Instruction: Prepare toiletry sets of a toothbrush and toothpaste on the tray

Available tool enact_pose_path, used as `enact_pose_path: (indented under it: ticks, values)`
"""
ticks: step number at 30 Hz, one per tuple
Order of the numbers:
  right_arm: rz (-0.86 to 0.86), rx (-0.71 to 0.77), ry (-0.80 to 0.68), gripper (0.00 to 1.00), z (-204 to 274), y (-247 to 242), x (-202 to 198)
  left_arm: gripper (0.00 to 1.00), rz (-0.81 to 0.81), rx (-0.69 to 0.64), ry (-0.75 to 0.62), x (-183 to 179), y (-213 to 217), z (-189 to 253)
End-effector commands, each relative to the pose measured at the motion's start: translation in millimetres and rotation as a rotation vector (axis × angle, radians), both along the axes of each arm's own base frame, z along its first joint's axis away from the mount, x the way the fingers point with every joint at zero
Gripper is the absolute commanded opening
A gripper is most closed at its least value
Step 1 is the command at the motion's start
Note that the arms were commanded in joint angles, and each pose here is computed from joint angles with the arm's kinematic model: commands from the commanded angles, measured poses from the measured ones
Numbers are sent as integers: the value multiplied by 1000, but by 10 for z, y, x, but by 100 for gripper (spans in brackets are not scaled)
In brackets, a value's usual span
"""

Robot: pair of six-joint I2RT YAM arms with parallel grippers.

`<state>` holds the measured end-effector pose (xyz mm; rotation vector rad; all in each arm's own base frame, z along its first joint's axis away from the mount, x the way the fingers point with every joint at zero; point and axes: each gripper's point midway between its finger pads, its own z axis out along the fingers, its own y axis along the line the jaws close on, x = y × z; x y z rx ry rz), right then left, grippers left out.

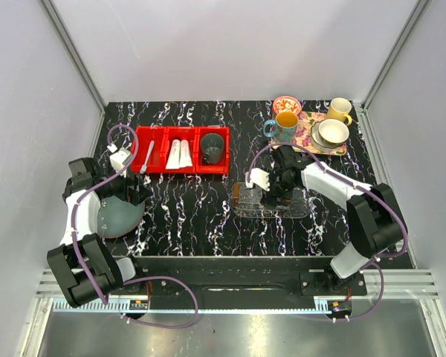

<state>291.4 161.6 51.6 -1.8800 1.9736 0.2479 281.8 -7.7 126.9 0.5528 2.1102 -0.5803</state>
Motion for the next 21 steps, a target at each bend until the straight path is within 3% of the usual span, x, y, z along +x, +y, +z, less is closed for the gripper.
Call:
enact_pose_path:
  ticks: [1,9,21]
  values:
    - [10,-22,-31,92,47,-20,123,99,-32,13,-88,79,3,137]
    - [6,-10,-44,100,139,2,160,99,-35,11,-94,91,2,155]
    - [-18,83,-122,100,705,123,231,99,-39,-13,-119,102,-37,287]
